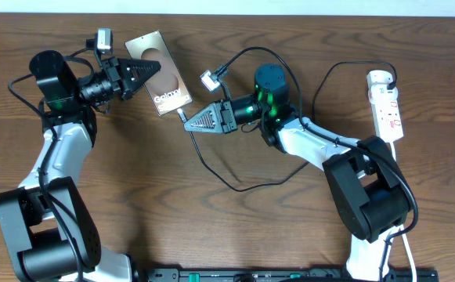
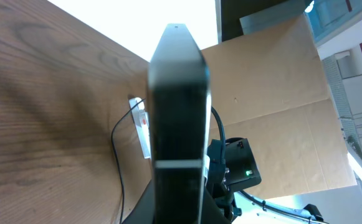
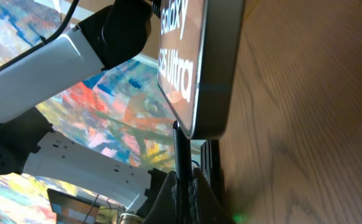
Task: Plug charger to phone and switch on socket
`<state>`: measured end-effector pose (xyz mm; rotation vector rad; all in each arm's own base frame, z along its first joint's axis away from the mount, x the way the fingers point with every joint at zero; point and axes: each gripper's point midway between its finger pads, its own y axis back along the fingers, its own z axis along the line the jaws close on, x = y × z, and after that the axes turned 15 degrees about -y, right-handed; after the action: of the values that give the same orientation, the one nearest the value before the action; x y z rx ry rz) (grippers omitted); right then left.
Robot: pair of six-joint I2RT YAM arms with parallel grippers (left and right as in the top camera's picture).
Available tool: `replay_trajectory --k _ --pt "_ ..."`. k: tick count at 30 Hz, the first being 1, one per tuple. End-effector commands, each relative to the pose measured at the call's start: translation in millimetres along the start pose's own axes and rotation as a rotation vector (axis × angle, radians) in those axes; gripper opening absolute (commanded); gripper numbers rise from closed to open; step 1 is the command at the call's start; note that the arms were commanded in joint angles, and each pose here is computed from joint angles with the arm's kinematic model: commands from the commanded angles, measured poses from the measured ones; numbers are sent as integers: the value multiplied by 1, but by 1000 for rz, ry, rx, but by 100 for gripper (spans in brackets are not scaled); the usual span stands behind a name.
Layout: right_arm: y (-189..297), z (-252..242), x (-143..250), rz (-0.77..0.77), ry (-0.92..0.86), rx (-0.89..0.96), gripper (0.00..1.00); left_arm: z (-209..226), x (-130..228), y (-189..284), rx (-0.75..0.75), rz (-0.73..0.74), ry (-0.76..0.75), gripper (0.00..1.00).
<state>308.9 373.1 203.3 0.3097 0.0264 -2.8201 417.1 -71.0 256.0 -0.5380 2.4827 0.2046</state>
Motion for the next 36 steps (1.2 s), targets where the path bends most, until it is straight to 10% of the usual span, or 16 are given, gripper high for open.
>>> replay_trajectory --k 1,36 --pt "-4 -8 -5 -7 -30 5 1 -9 -3 2 13 4 -31 7" --pt "-9 3 1 49 9 -31 1 -12 -6 4 20 1 -66 7"
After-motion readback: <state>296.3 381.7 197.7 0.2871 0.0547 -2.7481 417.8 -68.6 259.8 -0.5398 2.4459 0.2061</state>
